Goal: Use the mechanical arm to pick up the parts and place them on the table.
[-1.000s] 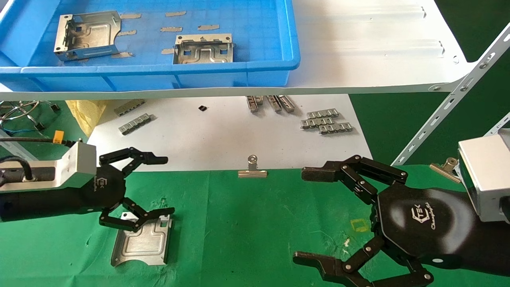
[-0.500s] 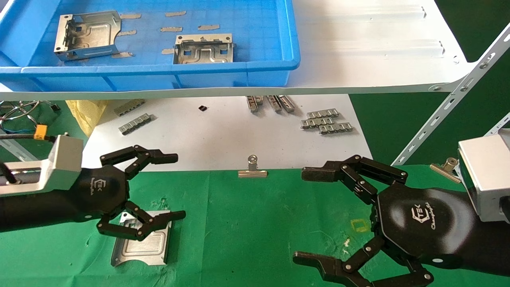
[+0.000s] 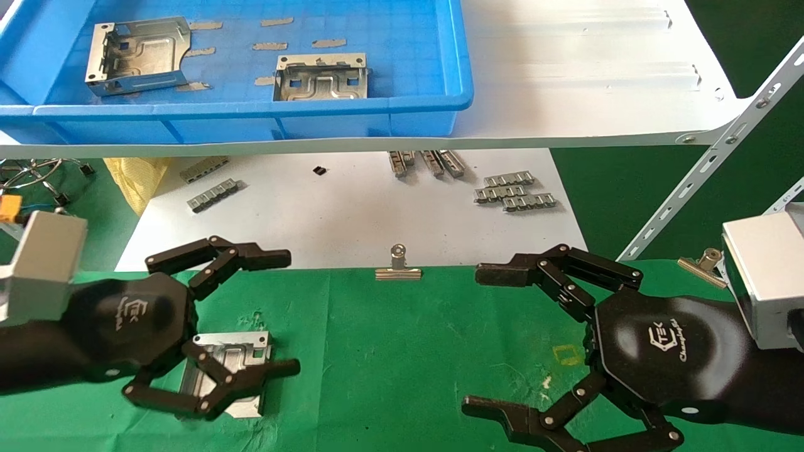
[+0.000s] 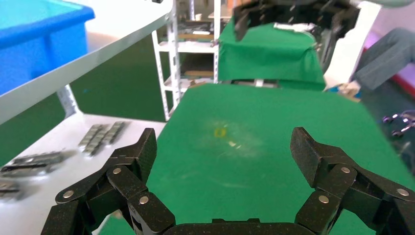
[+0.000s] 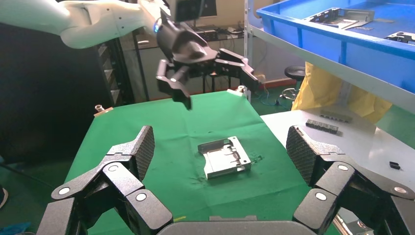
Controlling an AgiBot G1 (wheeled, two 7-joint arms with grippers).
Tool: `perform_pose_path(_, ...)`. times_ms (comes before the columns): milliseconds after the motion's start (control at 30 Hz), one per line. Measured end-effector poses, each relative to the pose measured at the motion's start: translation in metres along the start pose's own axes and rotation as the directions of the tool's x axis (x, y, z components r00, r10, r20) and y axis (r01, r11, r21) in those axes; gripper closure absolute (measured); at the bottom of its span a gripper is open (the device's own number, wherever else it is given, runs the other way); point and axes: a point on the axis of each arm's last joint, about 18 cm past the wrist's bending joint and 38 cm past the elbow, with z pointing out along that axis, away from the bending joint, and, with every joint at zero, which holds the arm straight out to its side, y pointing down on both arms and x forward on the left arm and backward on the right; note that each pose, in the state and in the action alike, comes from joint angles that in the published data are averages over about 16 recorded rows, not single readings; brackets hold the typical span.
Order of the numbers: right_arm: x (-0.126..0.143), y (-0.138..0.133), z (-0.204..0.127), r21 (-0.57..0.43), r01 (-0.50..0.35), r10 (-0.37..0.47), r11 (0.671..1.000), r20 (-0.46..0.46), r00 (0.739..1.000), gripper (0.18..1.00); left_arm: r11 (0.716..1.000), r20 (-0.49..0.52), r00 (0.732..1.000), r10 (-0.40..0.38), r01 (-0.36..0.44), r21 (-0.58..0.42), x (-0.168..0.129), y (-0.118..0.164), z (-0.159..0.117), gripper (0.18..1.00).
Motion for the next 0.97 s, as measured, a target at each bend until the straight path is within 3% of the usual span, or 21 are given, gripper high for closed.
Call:
perform_pose_path(467,0.000,0.000,0.000,0.000,0.000,0.000,1.000,0.000,1.000,0.178,0.998,-0.066,0.997,-0.043,0.047,0.052,0.036,-0.027,0.001,0.184)
perform_pose_path(967,0.000,0.000,0.000,0.000,0.000,0.000,1.000,0.000,1.000,0.178,0.997,-0.067,0.997,-0.046,0.049,0.054,0.037,-0.027,0.001,0.184)
